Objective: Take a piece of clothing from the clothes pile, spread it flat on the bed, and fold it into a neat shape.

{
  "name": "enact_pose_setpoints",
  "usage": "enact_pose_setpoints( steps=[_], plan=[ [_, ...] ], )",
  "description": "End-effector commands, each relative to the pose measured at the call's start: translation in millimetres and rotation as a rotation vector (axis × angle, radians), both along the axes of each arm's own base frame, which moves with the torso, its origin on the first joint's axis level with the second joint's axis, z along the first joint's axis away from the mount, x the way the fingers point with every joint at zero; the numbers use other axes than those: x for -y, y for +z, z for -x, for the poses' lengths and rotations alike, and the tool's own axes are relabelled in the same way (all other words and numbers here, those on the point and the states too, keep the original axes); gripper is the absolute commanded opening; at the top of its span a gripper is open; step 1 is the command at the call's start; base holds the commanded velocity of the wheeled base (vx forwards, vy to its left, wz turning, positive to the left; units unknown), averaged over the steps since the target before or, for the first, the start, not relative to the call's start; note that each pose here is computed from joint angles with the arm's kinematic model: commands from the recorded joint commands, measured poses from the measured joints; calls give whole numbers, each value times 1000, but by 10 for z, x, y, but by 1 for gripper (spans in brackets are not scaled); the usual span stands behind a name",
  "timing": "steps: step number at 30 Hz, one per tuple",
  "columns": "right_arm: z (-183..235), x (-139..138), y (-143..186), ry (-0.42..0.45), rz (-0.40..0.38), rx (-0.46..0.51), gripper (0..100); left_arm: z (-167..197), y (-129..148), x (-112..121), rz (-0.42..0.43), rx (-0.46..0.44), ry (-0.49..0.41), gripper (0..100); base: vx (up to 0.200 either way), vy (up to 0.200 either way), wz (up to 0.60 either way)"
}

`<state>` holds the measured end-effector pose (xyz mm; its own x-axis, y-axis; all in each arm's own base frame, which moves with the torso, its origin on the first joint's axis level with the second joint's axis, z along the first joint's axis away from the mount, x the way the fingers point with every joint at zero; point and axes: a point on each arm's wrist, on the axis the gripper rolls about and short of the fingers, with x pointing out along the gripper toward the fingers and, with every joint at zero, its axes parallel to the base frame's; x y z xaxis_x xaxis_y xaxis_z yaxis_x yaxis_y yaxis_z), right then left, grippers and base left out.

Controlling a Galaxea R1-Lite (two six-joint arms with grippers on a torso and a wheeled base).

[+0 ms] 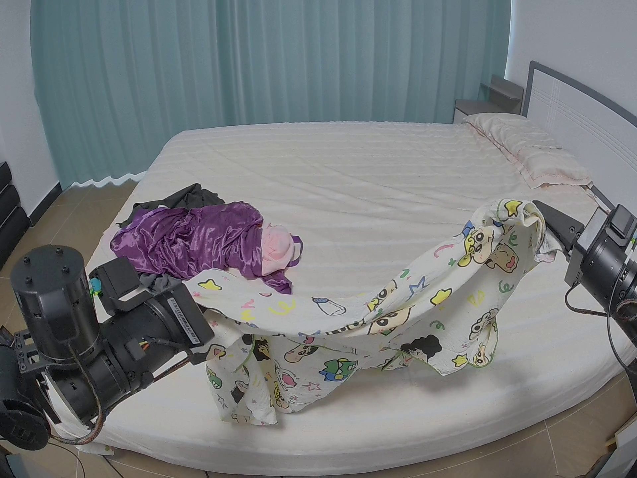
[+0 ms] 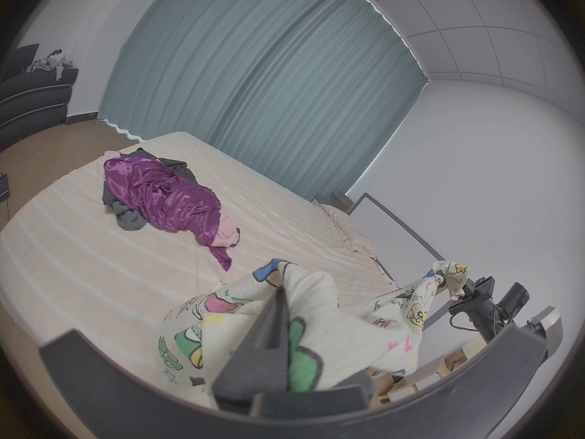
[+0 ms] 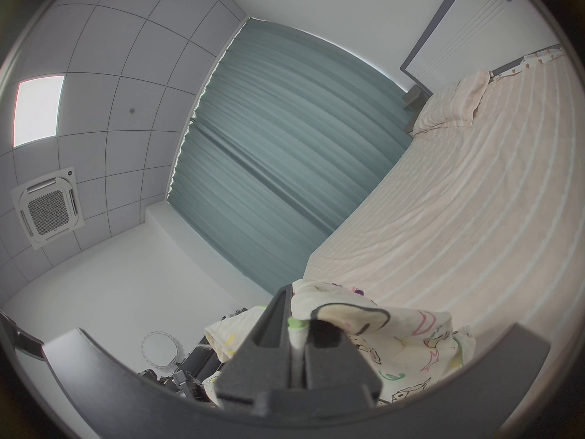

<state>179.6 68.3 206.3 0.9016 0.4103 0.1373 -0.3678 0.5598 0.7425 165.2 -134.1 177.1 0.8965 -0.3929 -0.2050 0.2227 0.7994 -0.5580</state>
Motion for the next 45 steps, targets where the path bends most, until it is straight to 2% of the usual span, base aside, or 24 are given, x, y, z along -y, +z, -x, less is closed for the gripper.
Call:
enact_pose_setpoints(
  steps=[1, 13, 37, 45],
  plan=[
    [-1, 16, 6, -8, -1, 3, 0, -45, -2, 42, -3, -4, -1, 0, 0, -200, 0],
    [-17, 130, 57, -65, -2, 27, 0, -115, -13, 125, -12, -10, -7, 0, 0, -200, 0],
    [-33, 185, 70, -93, 19, 40, 0, -116, -18, 126, -10, -14, -6, 0, 0, -200, 0],
    [-46, 205, 110, -106, 15, 55, 0, -133, -32, 137, -10, -20, -5, 0, 0, 0, 0]
  ],
)
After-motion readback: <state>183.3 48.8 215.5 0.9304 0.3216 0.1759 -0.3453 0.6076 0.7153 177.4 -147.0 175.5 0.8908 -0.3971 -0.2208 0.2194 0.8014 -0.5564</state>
